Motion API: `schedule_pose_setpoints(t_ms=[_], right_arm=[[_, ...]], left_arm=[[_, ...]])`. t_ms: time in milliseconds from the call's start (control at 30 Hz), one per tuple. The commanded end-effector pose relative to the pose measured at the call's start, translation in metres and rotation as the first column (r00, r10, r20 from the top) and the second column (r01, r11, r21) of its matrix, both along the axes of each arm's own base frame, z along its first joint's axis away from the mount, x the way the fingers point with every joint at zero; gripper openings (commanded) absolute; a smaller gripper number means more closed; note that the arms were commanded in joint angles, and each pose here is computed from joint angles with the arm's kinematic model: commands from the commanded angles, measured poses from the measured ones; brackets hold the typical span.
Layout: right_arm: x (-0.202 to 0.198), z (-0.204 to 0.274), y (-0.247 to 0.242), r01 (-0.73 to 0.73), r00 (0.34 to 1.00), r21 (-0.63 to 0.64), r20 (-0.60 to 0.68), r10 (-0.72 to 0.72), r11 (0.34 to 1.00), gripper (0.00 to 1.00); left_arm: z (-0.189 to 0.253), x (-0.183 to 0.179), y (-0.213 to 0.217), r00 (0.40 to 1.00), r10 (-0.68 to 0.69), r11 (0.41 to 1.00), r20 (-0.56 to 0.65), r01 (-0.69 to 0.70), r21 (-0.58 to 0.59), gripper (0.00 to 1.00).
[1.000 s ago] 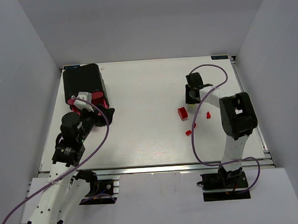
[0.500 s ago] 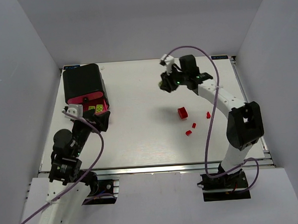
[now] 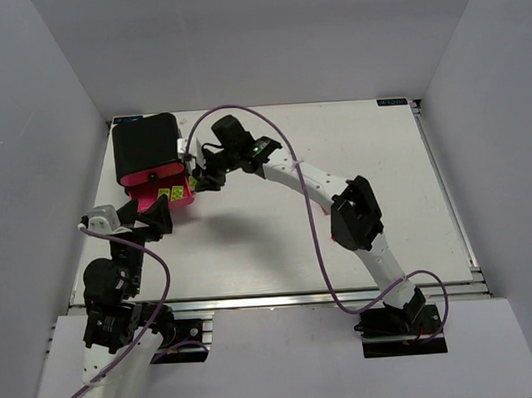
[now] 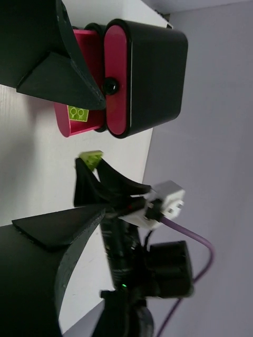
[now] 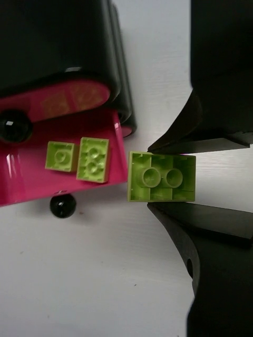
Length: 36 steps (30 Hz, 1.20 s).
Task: Sort the legos into containers by color
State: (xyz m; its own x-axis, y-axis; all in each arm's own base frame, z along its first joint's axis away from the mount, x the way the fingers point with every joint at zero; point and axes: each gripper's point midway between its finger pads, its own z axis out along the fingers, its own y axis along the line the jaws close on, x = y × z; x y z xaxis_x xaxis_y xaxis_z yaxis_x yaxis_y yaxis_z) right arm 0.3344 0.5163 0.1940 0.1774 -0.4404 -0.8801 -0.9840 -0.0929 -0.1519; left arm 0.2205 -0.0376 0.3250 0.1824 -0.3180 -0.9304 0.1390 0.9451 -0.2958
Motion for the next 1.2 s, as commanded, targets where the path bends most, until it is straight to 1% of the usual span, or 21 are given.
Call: schedule_pose_setpoints(t_ms=[0,33,100,233,267,300,333,400,467,567,767,900,933,1000,1033,1100,1133,1167], right_arm=[[-0.002,0.034,0.030,-0.019,0.996,0.121,0.084,0.009,0.992,0.00],[-0.007,0.030,0.040,-0.028,0.996,0.129,0.086,0.017,0.991,0.00],[-0.004,0.041,0.053,-0.027,0.993,0.182,0.122,0.005,0.983,0.00],[-0.016,0.048,0.076,-0.044,0.991,0.250,0.136,0.010,0.967,0.00],[-0.016,0.045,0.091,-0.017,0.993,0.282,0.120,-0.017,0.959,0.00],[-0.017,0.044,0.091,-0.004,0.996,0.283,0.092,-0.023,0.959,0.00],[-0.011,0.052,0.097,0.018,0.992,0.328,0.111,-0.057,0.945,0.00],[-0.008,0.042,0.106,0.048,0.992,0.342,0.097,-0.086,0.938,0.00],[-0.006,0.044,0.114,0.055,0.987,0.379,0.118,-0.107,0.924,0.00],[-0.003,0.044,0.123,0.081,0.983,0.415,0.115,-0.140,0.906,0.00],[-0.002,0.041,0.135,0.119,0.975,0.452,0.116,-0.190,0.884,0.00],[-0.008,0.037,0.141,0.111,0.975,0.455,0.123,-0.186,0.883,0.12],[-0.009,0.035,0.142,0.113,0.975,0.454,0.123,-0.188,0.884,0.24],[-0.012,0.036,0.145,0.109,0.975,0.459,0.122,-0.184,0.882,0.33],[-0.014,0.034,0.146,0.106,0.976,0.457,0.122,-0.180,0.883,0.40],[-0.016,0.035,0.148,0.104,0.976,0.461,0.124,-0.179,0.882,0.44],[-0.014,0.034,0.147,0.110,0.975,0.461,0.122,-0.185,0.881,0.51],[-0.018,0.035,0.149,0.107,0.976,0.462,0.123,-0.183,0.880,0.54]], left_arm=[[0.003,-0.004,0.013,0.998,0.063,0.998,0.022,-0.063,-0.029,0.84],[0.005,-0.005,0.015,0.997,0.074,0.997,0.030,-0.073,-0.032,0.84],[0.007,-0.007,0.016,0.996,0.076,0.997,0.037,-0.075,-0.031,0.84],[0.009,-0.010,0.016,0.996,0.074,0.997,0.050,-0.073,-0.032,0.84],[0.011,-0.011,0.016,0.996,0.069,0.997,0.058,-0.067,-0.031,0.84],[0.011,-0.011,0.016,0.996,0.069,0.997,0.060,-0.068,-0.029,0.84],[0.012,-0.011,0.016,0.996,0.071,0.997,0.061,-0.070,-0.028,0.84],[0.013,-0.013,0.017,0.995,0.071,0.997,0.069,-0.069,-0.031,0.83],[0.013,-0.015,0.017,0.994,0.074,0.997,0.076,-0.072,-0.031,0.83],[0.016,-0.017,0.018,0.993,0.073,0.997,0.088,-0.071,-0.031,0.84],[0.018,-0.018,0.016,0.993,0.061,0.998,0.096,-0.059,-0.030,0.84],[0.018,-0.018,0.014,0.994,0.050,0.999,0.096,-0.048,-0.024,0.84],[0.017,-0.018,0.014,0.994,0.049,0.999,0.095,-0.047,-0.022,0.84],[0.017,-0.017,0.014,0.994,0.049,0.999,0.094,-0.047,-0.022,0.84],[0.017,-0.017,0.013,0.994,0.047,0.999,0.094,-0.045,-0.021,0.84],[0.017,-0.017,0.013,0.994,0.048,0.999,0.093,-0.046,-0.023,0.84],[0.017,-0.017,0.014,0.995,0.049,0.999,0.092,-0.047,-0.024,0.84],[0.016,-0.017,0.014,0.995,0.051,0.999,0.090,-0.049,-0.023,0.84]])
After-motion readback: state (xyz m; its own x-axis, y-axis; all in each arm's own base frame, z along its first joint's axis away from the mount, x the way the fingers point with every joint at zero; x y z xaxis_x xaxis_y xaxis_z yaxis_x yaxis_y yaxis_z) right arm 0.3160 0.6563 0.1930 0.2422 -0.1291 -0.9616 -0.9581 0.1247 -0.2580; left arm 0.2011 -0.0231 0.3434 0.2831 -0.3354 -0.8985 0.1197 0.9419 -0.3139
